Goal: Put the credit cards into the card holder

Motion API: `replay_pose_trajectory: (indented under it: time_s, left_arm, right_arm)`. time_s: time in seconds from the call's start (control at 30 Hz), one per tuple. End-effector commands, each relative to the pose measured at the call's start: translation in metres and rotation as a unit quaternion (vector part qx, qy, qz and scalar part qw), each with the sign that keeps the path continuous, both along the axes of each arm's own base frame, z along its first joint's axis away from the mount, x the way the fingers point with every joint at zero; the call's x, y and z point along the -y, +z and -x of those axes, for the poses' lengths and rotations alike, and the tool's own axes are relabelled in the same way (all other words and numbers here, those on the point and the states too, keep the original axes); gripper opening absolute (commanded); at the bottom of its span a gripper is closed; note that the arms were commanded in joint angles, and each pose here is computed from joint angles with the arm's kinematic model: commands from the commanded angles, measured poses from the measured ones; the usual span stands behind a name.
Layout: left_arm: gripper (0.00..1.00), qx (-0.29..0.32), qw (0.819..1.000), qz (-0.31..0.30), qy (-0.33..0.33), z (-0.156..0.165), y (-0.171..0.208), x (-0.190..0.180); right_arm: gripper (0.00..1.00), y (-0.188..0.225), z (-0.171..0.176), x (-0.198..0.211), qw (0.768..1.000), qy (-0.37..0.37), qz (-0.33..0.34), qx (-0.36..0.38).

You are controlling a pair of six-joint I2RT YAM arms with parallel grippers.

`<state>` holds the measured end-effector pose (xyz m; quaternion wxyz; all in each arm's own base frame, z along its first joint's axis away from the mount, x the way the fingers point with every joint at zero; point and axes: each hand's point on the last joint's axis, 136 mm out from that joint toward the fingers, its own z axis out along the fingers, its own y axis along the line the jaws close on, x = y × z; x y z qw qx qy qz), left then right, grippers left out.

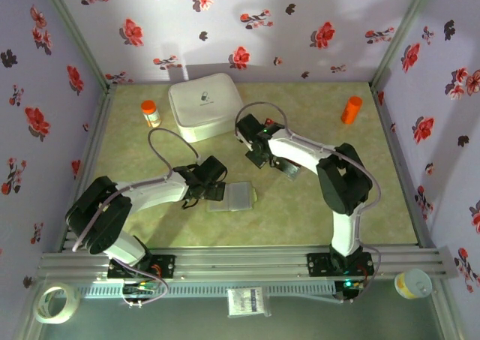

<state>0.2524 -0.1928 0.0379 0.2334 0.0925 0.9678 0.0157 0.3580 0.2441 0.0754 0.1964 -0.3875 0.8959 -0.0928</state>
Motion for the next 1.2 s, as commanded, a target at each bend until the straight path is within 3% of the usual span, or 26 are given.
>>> replay_pose_trajectory:
  time_s: [0.0,0.17,0.33,0.67,0.83,1.17]
  left_arm:
    - [1.00,0.011,1.000,-0.012,-0.001,-0.008,0.009,-0.001]
    - [1.00,0.016,1.000,-0.006,-0.003,-0.010,0.015,0.001]
    - [1.00,0.017,1.000,-0.006,-0.004,-0.010,0.018,0.001]
    - [1.00,0.021,1.000,-0.010,0.011,-0.005,0.016,-0.015]
    - [1.00,0.019,1.000,-0.011,0.016,-0.004,0.013,-0.020]
    - [1.00,0.019,0.999,-0.012,0.022,-0.006,0.012,-0.024]
  right_arm:
    - [0.00,0.037,0.004,-0.008,0.999,-0.001,-0.028,0.022]
    - [0.00,0.067,0.014,-0.019,0.995,-0.023,-0.086,0.037]
    - [0.00,0.079,0.041,-0.035,0.978,-0.075,-0.194,0.008]
    - [0.00,0.070,0.094,-0.056,0.897,-0.188,-0.391,-0.079]
    - [0.00,0.054,0.111,-0.065,0.861,-0.227,-0.441,-0.115]
    - [0.00,0.024,0.130,-0.091,0.833,-0.243,-0.469,-0.166]
